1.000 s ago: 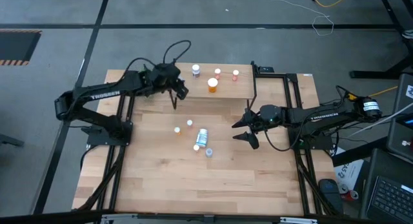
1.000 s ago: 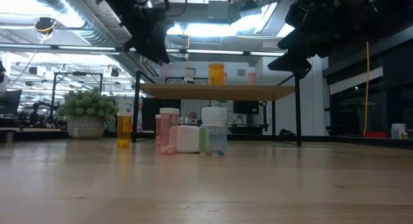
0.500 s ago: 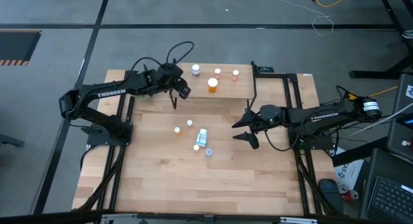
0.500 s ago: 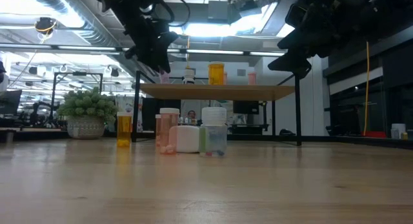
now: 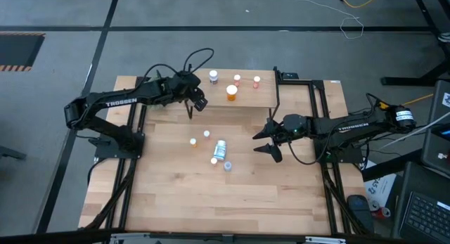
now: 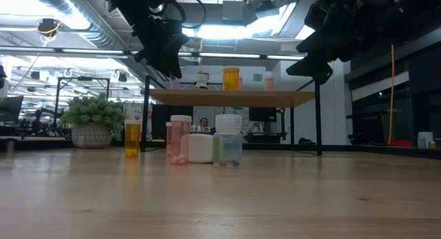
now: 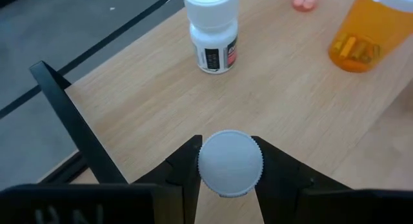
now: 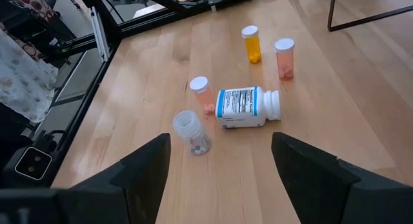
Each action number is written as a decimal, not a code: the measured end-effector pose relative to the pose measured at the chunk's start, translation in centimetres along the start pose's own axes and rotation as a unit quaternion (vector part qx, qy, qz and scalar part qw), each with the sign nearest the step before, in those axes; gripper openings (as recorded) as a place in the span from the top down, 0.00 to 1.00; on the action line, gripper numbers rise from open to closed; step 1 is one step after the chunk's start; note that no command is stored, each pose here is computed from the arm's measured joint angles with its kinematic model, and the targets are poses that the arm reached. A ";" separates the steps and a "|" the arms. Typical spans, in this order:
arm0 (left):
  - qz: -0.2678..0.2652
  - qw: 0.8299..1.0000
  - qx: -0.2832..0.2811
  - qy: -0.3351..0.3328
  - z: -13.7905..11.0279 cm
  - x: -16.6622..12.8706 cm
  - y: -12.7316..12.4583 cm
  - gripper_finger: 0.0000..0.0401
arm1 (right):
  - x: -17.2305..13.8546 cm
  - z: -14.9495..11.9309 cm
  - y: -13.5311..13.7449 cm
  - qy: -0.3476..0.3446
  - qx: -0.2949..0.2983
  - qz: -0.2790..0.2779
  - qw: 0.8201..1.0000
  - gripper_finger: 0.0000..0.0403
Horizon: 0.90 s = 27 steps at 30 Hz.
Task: Pick and place medicine bottles onto shelf by color
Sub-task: Put the purple pill bottle on the shelf, then put the small orange pill bottle on the shelf
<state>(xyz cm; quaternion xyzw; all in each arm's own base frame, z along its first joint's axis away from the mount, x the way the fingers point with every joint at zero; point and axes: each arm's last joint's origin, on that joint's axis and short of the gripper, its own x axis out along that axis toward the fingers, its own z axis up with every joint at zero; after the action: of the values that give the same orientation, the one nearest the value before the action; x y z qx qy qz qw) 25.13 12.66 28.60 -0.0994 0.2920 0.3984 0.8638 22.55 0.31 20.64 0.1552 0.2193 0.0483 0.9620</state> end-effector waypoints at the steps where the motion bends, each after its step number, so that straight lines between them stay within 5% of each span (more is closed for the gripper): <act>1: 0.000 1.000 0.000 0.000 0.0 0.0 0.0 0.72 | 0.0 0.0 0.0 0.000 0.000 0.000 1.000 0.32; 27: 0.013 1.000 -0.016 -0.005 0.1 -0.2 0.2 0.55 | 0.0 0.0 0.0 0.003 -0.001 0.007 1.000 0.32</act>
<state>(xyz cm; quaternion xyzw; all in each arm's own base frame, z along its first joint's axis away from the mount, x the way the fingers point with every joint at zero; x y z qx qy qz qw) 24.94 12.65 28.81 -0.1070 0.2824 0.4143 0.8586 22.53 0.36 20.62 0.1560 0.2212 0.0560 0.9610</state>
